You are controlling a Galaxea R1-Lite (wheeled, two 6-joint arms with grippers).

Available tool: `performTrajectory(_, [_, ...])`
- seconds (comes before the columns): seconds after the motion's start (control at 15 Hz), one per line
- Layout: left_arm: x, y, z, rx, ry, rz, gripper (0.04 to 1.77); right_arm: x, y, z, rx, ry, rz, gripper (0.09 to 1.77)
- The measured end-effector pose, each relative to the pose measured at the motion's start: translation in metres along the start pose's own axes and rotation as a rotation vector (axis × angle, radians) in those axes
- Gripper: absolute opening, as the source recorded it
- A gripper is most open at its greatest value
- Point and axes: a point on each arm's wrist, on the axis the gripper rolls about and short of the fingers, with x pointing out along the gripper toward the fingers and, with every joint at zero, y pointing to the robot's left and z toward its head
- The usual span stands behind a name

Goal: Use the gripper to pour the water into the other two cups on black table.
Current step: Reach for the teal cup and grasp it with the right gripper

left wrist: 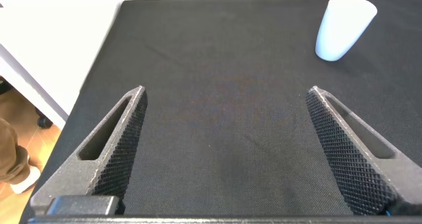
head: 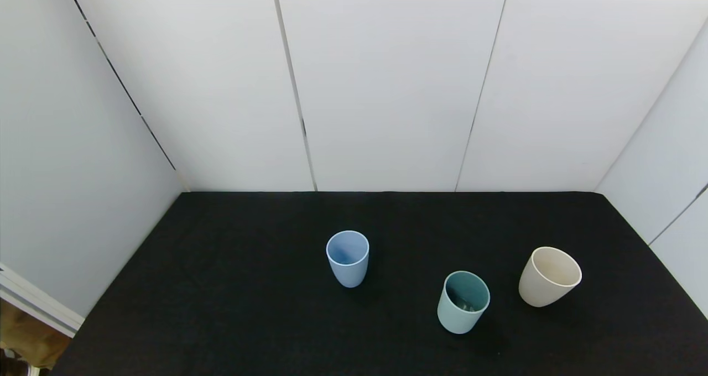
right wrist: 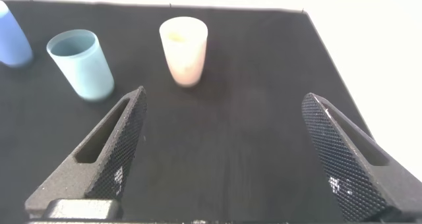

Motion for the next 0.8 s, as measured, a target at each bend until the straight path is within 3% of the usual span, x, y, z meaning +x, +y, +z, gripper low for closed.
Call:
performTrajectory(0.33, [0.0,0.0,0.0,0.0,-0.001,0.0,1.72,-0.009,0.001,0.034,-0.002,-0.001,0.053,1.71])
performTrajectory(0.6, [0.0,0.0,0.0,0.0,0.0,0.0,1.72,0.001,0.002,0.066,-0.007,0.047,0.093,1.71])
performTrajectory(0.8, [0.0,0.0,0.0,0.0,0.0,0.0,1.72,0.019,0.003,0.091,-0.007,0.12,0.204,1.71])
